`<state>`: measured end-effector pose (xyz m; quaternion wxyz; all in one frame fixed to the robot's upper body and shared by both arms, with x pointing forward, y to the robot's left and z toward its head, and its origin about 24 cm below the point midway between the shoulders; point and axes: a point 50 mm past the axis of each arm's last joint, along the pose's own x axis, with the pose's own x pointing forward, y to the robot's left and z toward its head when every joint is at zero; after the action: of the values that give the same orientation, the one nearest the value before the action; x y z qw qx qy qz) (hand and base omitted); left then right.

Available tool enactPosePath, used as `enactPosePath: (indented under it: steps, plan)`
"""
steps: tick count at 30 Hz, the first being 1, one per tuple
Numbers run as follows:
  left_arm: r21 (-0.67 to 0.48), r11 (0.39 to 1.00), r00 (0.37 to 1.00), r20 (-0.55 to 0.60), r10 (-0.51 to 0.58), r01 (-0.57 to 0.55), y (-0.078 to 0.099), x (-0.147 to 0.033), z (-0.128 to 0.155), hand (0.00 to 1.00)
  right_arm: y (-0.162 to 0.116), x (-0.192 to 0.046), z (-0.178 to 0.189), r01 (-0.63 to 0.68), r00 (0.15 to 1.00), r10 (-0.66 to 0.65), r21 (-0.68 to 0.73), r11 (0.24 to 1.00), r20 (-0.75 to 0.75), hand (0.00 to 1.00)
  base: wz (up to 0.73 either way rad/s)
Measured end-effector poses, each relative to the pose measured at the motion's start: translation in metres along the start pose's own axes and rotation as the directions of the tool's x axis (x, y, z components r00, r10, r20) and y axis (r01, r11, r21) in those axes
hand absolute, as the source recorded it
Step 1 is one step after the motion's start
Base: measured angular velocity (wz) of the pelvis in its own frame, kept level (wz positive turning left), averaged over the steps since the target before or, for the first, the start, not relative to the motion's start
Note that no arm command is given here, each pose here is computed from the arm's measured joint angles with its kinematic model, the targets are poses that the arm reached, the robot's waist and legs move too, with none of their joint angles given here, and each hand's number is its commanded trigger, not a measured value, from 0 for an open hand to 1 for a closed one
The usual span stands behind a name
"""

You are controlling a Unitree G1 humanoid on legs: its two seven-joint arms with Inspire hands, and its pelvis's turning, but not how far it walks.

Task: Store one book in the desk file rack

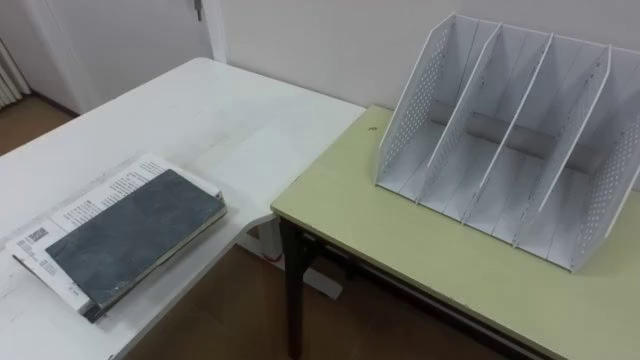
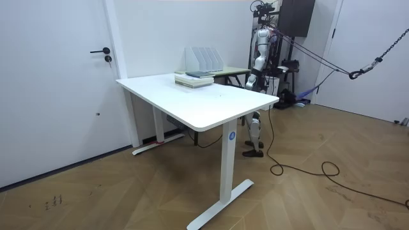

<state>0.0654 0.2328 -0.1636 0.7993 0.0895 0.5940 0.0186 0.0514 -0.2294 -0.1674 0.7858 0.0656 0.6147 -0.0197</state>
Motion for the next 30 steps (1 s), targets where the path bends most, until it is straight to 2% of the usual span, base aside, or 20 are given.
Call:
enactPosePath:
  steps: [20, 26, 30]
  plan:
    - [0.003, 1.0, 1.0, 0.006, 0.0, 0.0, 0.0, 0.0, 0.002, 0.0, 0.0, 0.0, 0.002, 0.0, 1.0, 0.0, -0.02, 1.0, 0.003, 0.0, 0.0]
    - [0.053, 0.999, 1.0, 0.02, 0.003, -0.004, 0.0, 0.001, 0.006, 0.0, 0.0, 0.0, 0.002, 0.003, 1.0, -0.002, -0.032, 0.999, 0.016, 0.0, 0.0]
    - [0.157, 0.987, 0.998, 0.064, 0.009, -0.019, -0.002, 0.001, 0.017, 0.0, 0.001, 0.001, 0.005, -0.001, 1.0, 0.003, -0.048, 0.999, 0.031, 0.0, 0.0]
